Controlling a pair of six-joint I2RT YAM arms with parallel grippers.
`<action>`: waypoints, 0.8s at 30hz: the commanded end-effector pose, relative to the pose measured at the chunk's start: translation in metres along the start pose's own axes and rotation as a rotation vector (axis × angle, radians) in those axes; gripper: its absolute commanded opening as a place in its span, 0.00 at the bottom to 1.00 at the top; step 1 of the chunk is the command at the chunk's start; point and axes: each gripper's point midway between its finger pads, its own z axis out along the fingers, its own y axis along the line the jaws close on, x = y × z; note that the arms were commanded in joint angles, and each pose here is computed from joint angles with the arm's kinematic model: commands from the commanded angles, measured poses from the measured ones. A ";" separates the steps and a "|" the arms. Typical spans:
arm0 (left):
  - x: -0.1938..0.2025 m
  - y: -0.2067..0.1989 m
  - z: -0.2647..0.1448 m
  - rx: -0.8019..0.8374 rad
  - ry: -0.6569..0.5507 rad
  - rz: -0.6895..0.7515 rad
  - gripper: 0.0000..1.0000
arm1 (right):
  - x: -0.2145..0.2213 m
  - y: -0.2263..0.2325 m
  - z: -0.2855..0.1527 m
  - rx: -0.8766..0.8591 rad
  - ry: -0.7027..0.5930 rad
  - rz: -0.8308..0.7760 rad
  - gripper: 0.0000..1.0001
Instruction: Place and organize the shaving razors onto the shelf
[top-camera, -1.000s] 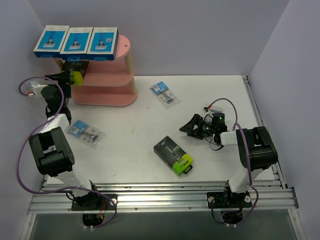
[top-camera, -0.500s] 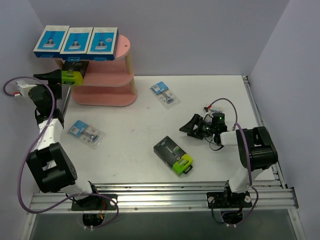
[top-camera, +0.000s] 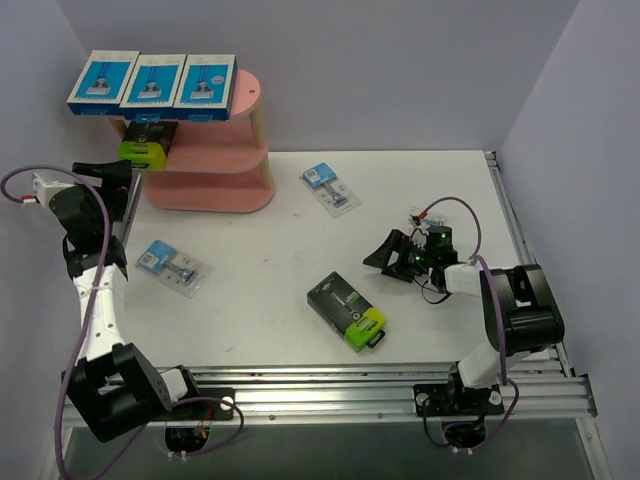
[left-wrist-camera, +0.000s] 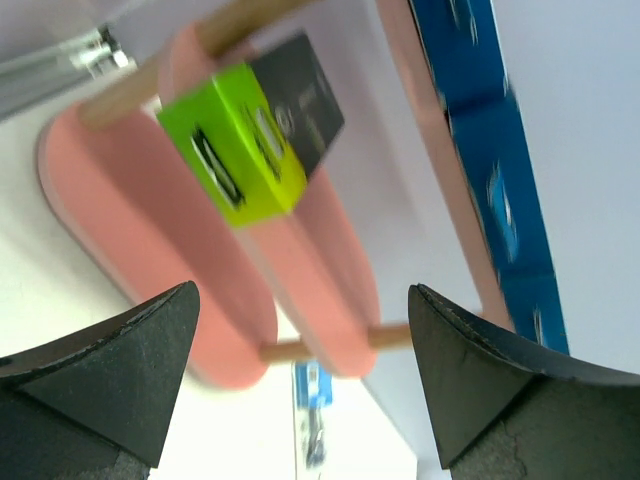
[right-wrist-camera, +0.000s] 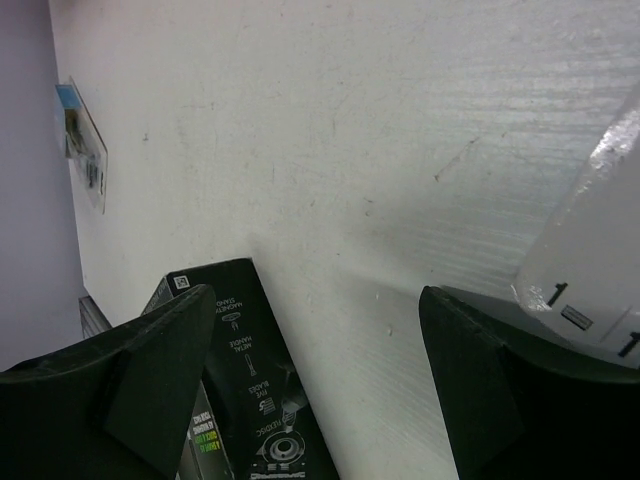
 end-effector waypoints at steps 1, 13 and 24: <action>0.036 -0.009 -0.032 0.014 0.107 0.122 0.94 | 0.019 -0.022 -0.011 0.124 0.042 0.037 0.79; 0.165 -0.006 -0.127 0.081 0.464 0.536 0.94 | 0.004 0.010 -0.032 0.151 -0.005 -0.057 0.80; 0.169 -0.004 -0.157 0.088 0.537 0.770 0.94 | 0.020 0.061 -0.036 0.135 -0.003 -0.234 0.72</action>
